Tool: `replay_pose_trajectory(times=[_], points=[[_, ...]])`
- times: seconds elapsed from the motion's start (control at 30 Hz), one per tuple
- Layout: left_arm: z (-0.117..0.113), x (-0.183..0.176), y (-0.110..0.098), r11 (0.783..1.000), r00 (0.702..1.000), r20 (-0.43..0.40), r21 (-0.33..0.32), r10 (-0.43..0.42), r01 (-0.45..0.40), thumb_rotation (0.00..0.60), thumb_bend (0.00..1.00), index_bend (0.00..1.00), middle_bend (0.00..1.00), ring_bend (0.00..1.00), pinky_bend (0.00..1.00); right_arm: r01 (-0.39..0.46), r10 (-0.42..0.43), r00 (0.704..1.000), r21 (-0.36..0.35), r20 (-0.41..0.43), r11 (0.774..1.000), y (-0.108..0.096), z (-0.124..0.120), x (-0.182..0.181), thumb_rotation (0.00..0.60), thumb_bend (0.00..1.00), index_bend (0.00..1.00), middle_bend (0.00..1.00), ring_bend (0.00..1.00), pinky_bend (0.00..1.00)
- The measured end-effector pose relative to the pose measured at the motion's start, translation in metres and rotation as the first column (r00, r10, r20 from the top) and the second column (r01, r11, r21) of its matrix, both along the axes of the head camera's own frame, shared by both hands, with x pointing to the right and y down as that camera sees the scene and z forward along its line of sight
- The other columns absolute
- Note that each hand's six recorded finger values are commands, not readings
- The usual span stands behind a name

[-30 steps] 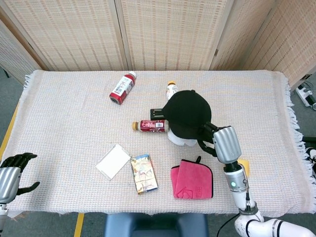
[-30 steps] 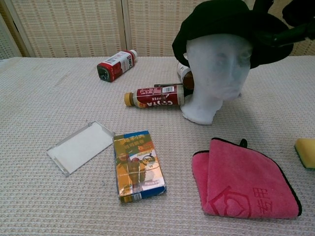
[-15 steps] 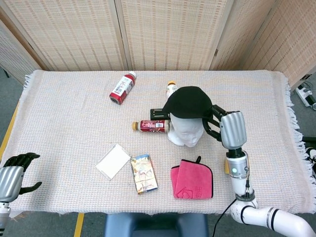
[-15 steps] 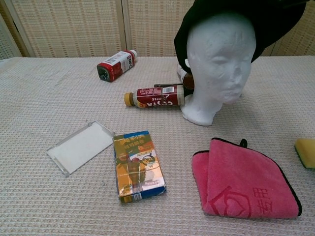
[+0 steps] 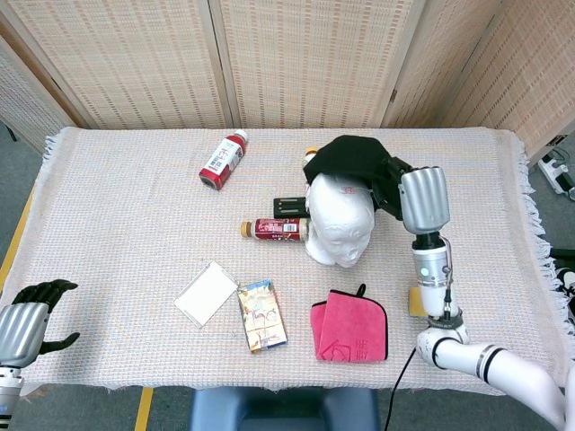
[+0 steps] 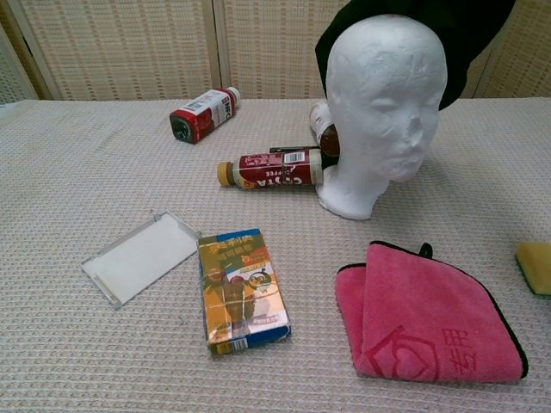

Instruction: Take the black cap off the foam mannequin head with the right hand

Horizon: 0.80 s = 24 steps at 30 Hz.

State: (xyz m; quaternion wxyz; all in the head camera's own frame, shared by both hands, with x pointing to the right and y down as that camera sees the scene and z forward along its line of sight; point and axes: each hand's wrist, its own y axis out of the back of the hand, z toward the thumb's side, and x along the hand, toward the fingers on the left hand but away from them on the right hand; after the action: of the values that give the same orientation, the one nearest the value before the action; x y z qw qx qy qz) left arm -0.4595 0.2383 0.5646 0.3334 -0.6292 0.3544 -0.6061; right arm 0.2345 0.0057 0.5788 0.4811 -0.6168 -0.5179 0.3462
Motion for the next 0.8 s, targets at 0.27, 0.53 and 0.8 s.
replay_pose_trajectory(times=[0.27,0.53,0.8], points=[[0.001,0.001,0.001,1.000,1.000,-0.001,-0.010,-0.002,0.002,0.600,0.06,0.29,0.28,0.25,0.25,-0.011,0.011,0.999,-0.001,-0.049,1.000,-0.022,0.012,0.003,0.600,0.62,0.93,0.77,1.00,1.00],[0.004,0.002,0.003,1.000,1.000,-0.004,-0.022,0.000,0.000,0.600,0.06,0.29,0.28,0.25,0.25,0.005,-0.007,0.991,-0.018,-0.134,1.000,-0.024,0.013,0.037,0.600,0.62,0.93,0.77,1.00,1.00],[0.006,0.008,0.004,1.000,1.000,-0.013,-0.029,0.011,-0.011,0.600,0.06,0.28,0.28,0.25,0.25,0.040,-0.062,0.972,-0.102,-0.225,0.994,-0.006,0.014,0.088,0.600,0.62,0.93,0.77,1.00,1.00]])
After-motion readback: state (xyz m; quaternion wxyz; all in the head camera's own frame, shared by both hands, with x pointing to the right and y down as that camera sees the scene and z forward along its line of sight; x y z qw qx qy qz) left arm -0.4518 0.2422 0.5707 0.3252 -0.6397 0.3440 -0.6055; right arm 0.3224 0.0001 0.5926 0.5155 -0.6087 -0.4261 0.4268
